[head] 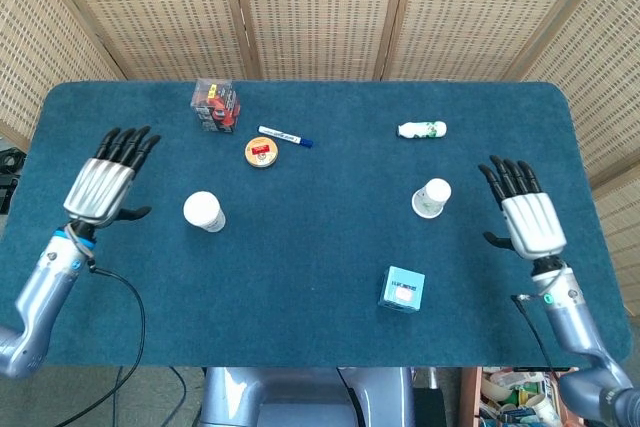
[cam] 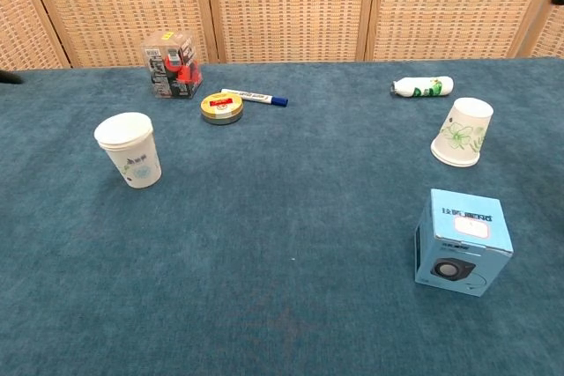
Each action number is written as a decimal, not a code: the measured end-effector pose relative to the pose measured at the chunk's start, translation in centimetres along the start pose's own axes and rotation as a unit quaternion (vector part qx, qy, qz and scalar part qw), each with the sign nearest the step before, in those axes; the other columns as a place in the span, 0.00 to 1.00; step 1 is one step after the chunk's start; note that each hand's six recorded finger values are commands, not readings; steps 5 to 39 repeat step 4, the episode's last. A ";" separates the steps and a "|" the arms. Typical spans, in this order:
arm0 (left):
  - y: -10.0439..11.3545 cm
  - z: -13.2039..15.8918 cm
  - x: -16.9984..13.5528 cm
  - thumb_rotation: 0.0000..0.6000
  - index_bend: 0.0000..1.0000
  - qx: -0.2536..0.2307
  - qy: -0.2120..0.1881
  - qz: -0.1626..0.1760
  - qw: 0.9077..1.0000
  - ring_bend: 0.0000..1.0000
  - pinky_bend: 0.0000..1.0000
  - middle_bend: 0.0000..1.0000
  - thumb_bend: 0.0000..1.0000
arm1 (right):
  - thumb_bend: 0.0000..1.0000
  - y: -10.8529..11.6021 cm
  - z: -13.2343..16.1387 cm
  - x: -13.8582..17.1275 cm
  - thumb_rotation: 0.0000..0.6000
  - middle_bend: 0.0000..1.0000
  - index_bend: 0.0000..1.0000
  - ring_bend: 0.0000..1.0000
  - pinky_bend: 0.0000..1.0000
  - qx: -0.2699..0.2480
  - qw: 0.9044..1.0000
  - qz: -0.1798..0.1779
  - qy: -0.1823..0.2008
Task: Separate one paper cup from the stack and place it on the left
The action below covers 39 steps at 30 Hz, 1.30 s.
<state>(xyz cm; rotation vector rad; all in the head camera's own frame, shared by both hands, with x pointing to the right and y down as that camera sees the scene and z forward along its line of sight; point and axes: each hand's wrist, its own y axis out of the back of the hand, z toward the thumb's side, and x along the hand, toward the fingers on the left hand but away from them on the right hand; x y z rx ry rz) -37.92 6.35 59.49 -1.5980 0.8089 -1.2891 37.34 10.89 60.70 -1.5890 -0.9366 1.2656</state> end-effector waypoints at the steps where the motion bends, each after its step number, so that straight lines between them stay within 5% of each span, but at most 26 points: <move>1: 0.0 -0.8 -1.0 1.00 0.00 -0.007 0.014 0.007 1.000 0.00 0.00 0.00 0.13 | 0.00 0.2 -0.3 1.0 1.00 0.00 0.00 0.00 0.00 -0.011 1.000 -0.008 0.000; 4: -0.2 -2.7 -4.3 1.00 0.00 -0.027 0.052 0.025 0.998 0.00 0.00 0.00 0.13 | 0.00 0.4 -1.0 3.2 1.00 0.00 0.00 0.00 0.00 -0.034 0.999 -0.024 0.005; 39: -0.2 -2.7 -4.3 1.00 0.00 -0.027 0.052 0.025 0.998 0.00 0.00 0.00 0.13 | 0.00 0.4 -1.0 3.2 1.00 0.00 0.00 0.00 0.00 -0.034 0.999 -0.024 0.005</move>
